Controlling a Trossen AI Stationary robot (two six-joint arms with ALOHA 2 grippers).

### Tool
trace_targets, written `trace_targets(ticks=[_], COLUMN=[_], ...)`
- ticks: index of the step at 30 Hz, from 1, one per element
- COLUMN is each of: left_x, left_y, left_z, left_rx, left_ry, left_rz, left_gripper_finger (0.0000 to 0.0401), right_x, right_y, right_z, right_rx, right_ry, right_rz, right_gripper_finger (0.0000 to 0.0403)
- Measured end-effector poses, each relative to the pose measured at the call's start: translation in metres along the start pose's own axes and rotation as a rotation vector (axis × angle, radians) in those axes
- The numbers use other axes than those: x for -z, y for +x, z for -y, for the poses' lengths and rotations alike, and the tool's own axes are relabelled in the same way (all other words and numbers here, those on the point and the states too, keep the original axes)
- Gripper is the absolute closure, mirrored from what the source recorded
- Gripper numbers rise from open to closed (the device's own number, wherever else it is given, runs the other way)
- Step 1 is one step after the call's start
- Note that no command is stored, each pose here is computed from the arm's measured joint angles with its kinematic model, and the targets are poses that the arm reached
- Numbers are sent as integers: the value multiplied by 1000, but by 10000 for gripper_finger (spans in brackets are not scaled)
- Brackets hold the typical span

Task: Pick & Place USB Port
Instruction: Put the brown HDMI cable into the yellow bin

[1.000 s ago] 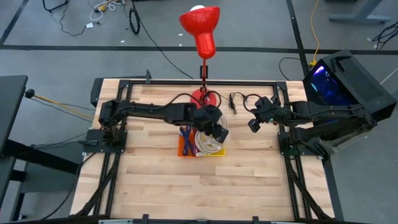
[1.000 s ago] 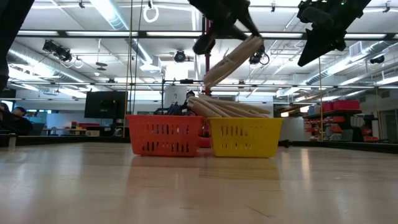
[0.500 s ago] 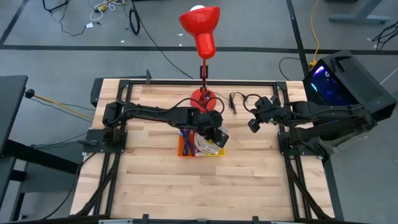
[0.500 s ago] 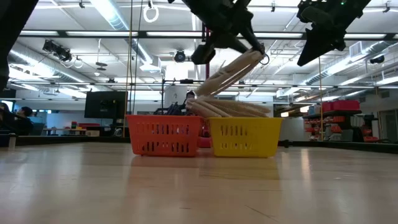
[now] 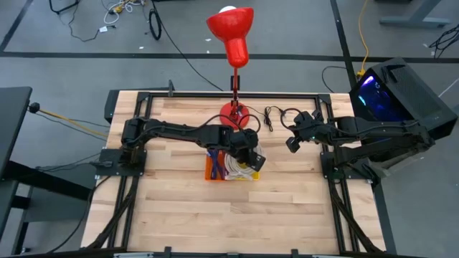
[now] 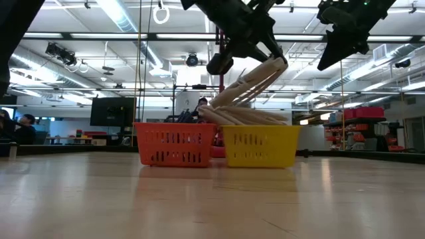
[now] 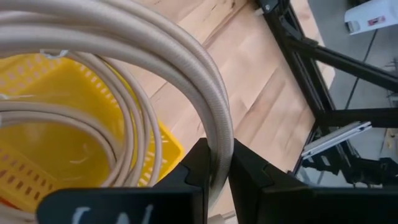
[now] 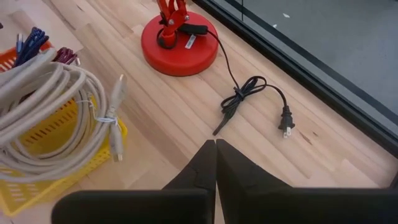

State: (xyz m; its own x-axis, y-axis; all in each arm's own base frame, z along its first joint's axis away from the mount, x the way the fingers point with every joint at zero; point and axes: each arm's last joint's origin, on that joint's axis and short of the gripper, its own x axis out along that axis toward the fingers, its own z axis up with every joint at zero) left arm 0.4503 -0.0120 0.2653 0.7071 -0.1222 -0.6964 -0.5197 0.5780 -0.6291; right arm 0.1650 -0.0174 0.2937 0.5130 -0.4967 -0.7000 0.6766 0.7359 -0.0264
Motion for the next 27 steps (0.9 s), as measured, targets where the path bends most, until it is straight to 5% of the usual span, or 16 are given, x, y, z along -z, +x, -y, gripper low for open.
trace_targets(ticks=[18,27], left_x=[-4,-9], left_y=[-1,-2], left_z=[3,5], left_rx=[48,83], left_ry=[8,9], left_rz=[10,45], left_gripper_finger=[355,316], right_x=[0,0], right_y=[0,0], right_z=[0,0], right_rx=[0,0], right_ry=[-3,-3], right_rz=[0,0], right_gripper_finger=[392,392])
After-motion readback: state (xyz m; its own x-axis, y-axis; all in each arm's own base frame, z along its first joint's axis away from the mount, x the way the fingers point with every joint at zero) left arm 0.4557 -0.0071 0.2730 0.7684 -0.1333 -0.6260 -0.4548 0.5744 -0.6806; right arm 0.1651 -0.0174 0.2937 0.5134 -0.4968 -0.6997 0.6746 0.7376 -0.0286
